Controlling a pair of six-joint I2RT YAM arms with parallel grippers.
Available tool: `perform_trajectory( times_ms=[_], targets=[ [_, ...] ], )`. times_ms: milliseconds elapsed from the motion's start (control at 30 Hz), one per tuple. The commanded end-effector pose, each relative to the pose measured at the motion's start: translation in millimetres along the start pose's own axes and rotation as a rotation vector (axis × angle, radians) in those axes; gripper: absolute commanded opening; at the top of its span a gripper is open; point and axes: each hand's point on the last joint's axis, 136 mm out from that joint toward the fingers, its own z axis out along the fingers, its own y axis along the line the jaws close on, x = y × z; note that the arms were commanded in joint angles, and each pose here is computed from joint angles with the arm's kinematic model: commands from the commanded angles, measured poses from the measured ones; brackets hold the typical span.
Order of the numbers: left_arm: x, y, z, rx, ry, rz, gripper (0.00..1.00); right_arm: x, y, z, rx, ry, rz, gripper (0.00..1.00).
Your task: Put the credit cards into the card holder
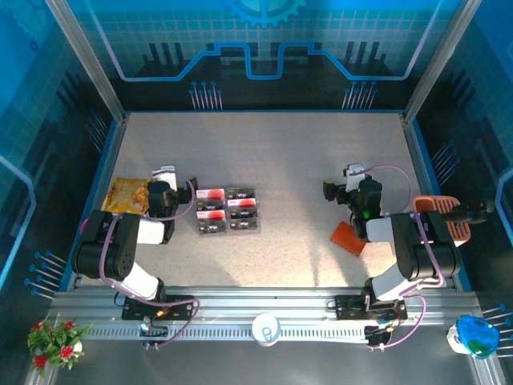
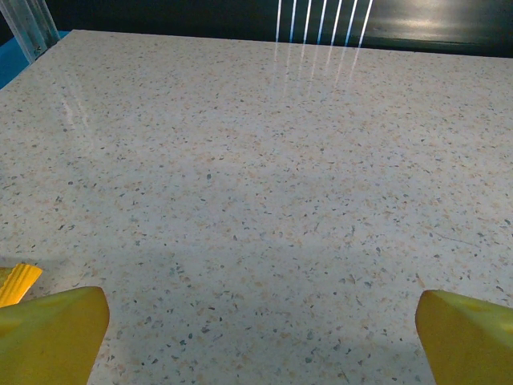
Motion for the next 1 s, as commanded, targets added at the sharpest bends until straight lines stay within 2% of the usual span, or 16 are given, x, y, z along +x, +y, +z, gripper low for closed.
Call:
perform_trajectory(
  times_ms=[0, 400, 567, 700, 767, 800, 867, 900, 967],
  targets=[
    [-8.8, -3.6, -0.3, 0.018, -0.032, -0.015, 0.99, -10.0, 0.1, 0.8, -0.004, -0.024, -0.012, 1.00],
    [-12.2, -2.3, -0.1, 0.005, -0.034, -0.015, 0.99, -9.6, -2.7, -1.2, -0.030, -0.032, 0.015, 1.00],
    [-29.1, 8.4, -2.8, -0.070, 0.019, -0.032, 0.99, -22.0, -8.1, -9.4, 0.001, -0.052, 0.024, 1.00],
    [-45.3, 20.9, -10.8, -0.147, 0.016, -0.059, 0.99, -35.6, -5.4, -15.4, -0.001, -0.033, 0.007, 1.00],
    [-56.9, 26.6, -18.5, -0.186, 0.030, -0.104, 0.99, -54.1, -1.8, -22.9, -0.007, -0.030, -0.003, 1.00],
    [-62.9, 27.5, -22.0, -0.194, 0.047, -0.129, 0.99, -64.6, -2.8, -26.6, -0.002, -0.035, 0.050, 1.00],
    [-70.0, 27.1, -29.6, -0.209, 0.118, -0.202, 0.99, -80.8, -19.7, -37.3, 0.058, -0.010, 0.324, 1.00],
    [-74.2, 25.0, -32.8, -0.207, 0.147, -0.236, 0.99, -92.6, -16.7, -41.1, 0.014, -0.023, 0.389, 1.00],
    [-76.2, 22.1, -42.8, -0.220, 0.233, -0.321, 0.99, -125.8, 13.4, -51.5, -0.208, -0.084, 0.424, 1.00]
  ],
)
